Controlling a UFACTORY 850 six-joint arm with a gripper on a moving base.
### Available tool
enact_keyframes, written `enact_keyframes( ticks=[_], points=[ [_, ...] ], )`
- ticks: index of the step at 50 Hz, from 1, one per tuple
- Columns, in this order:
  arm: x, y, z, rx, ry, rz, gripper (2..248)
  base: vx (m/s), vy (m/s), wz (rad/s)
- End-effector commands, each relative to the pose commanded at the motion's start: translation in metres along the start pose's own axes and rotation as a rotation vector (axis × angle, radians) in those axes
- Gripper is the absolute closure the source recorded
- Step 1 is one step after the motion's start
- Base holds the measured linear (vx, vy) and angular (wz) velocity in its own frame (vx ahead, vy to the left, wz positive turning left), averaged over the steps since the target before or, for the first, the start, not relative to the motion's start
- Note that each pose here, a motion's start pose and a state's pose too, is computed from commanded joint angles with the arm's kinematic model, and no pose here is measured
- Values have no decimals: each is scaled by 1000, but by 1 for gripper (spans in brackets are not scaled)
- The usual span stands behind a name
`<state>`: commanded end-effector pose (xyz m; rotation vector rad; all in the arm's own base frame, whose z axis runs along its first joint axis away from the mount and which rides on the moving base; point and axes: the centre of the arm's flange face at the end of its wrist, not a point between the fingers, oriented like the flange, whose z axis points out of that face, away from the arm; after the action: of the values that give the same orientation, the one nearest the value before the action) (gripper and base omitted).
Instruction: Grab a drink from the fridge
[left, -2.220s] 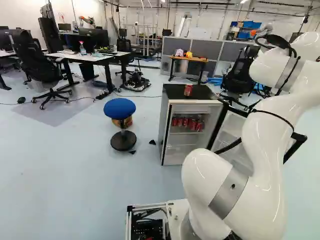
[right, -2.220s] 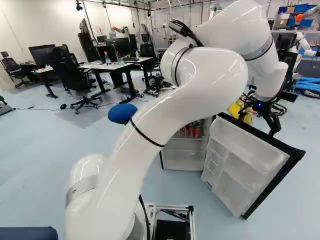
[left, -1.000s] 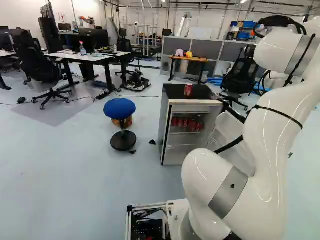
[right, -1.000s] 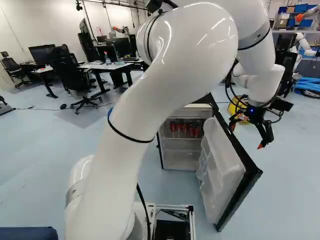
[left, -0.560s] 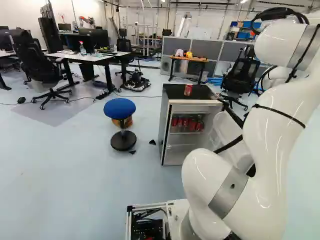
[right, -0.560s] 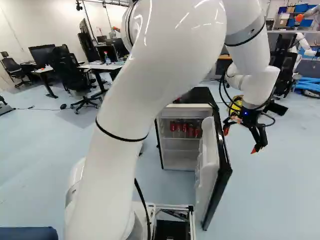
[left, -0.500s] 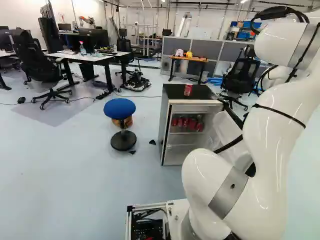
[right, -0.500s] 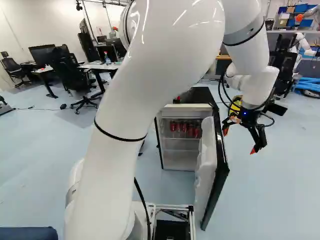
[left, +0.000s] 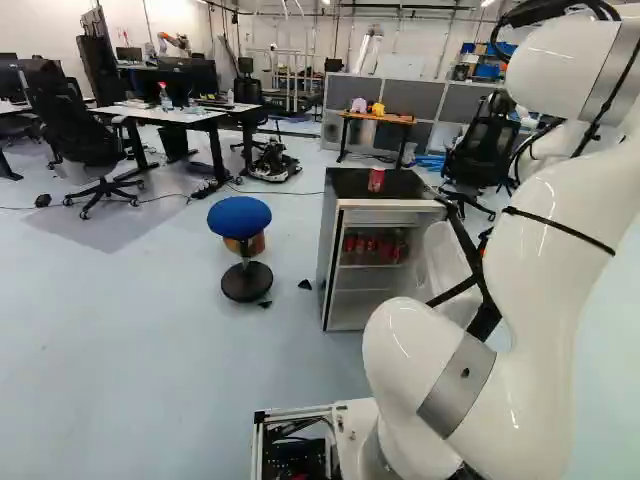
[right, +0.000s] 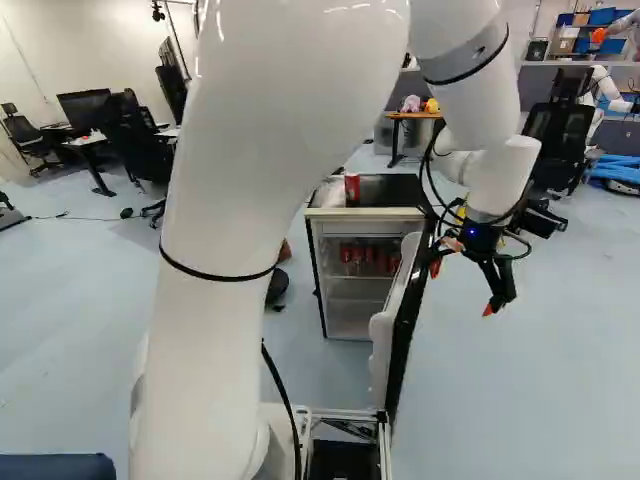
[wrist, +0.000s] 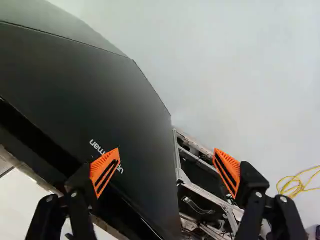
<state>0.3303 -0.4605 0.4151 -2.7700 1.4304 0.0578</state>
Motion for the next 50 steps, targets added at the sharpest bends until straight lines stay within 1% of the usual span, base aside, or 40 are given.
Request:
enact_keyframes(
  ticks=[37,50],
  points=[
    [-61,-33,6,-5,-55,-66,3,0,0,0],
    [-82,-47,8,-7,-56,-97,3,0,0,0]
  ],
)
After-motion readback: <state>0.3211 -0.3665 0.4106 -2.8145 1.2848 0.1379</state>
